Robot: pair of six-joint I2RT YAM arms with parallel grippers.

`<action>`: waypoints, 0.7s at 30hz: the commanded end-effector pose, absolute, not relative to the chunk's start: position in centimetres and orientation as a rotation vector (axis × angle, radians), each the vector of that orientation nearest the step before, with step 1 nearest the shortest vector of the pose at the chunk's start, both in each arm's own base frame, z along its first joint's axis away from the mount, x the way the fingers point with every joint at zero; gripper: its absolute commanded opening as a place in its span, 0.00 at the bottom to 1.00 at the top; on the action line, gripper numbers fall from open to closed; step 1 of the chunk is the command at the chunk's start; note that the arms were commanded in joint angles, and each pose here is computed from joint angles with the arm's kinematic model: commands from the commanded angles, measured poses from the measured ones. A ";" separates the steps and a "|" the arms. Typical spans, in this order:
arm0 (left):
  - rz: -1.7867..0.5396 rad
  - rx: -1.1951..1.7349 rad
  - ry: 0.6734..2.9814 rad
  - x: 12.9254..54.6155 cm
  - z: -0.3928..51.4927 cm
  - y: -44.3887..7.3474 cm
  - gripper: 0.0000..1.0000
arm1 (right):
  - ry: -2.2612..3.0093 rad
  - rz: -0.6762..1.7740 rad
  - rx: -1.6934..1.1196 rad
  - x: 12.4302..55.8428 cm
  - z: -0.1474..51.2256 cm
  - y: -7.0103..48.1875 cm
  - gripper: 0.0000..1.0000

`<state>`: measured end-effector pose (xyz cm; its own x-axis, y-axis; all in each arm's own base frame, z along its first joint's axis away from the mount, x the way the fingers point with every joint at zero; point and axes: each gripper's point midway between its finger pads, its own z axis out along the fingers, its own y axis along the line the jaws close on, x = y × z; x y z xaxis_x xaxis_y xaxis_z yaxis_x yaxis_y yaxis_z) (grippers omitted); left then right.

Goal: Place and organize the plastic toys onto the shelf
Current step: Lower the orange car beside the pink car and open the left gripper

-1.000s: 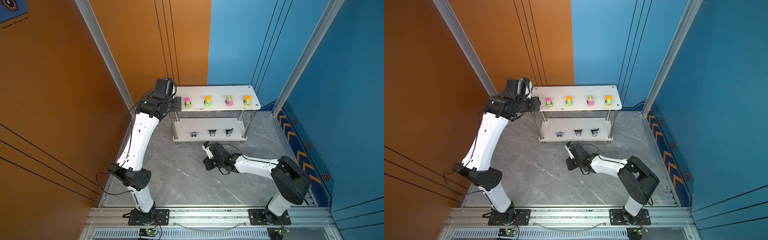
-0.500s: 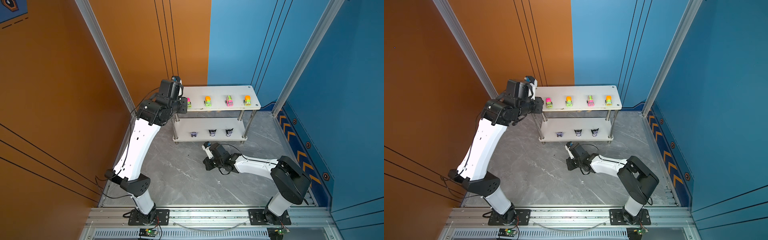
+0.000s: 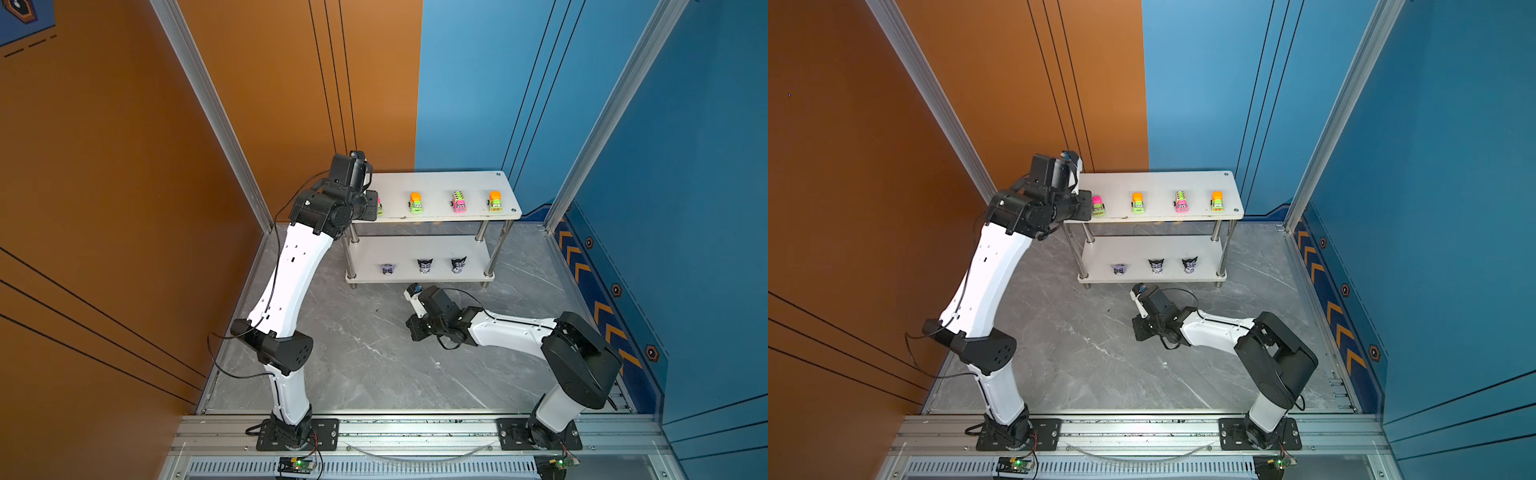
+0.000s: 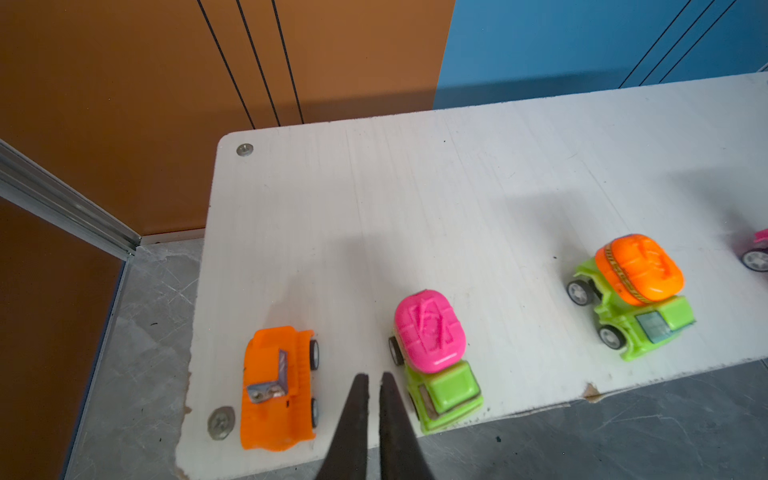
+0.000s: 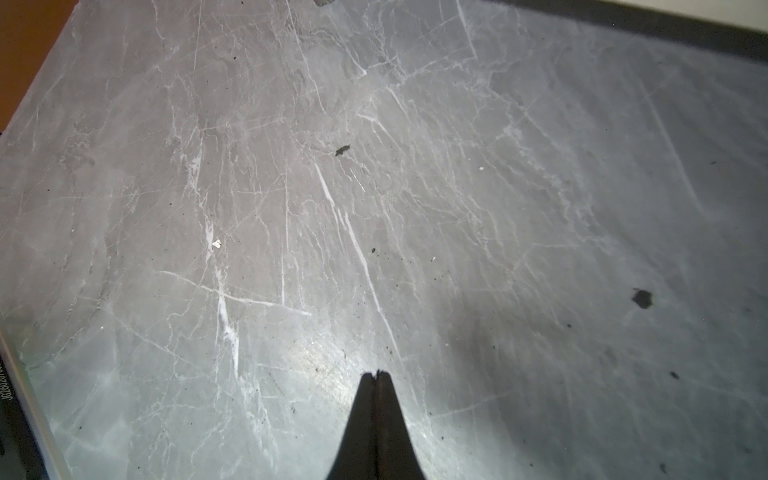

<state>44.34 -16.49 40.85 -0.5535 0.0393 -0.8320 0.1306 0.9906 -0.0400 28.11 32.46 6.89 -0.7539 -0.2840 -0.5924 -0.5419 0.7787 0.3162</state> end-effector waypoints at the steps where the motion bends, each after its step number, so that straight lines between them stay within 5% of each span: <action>1: -0.139 0.106 2.159 44.3 41.0 -16.4 0.10 | 2.453 0.664 -0.615 27.9 6.6 32.6 0.00; 21: -0.199 0.115 2.193 46.2 39.1 -18.1 0.11 | 2.453 0.656 -0.612 28.0 6.6 32.3 0.00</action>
<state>46.18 -18.03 38.35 -0.5975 0.0324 -0.8012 0.1465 0.9868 -0.0694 28.11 32.46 6.89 -0.7539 -0.2840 -0.5924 -0.5419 0.7787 0.3162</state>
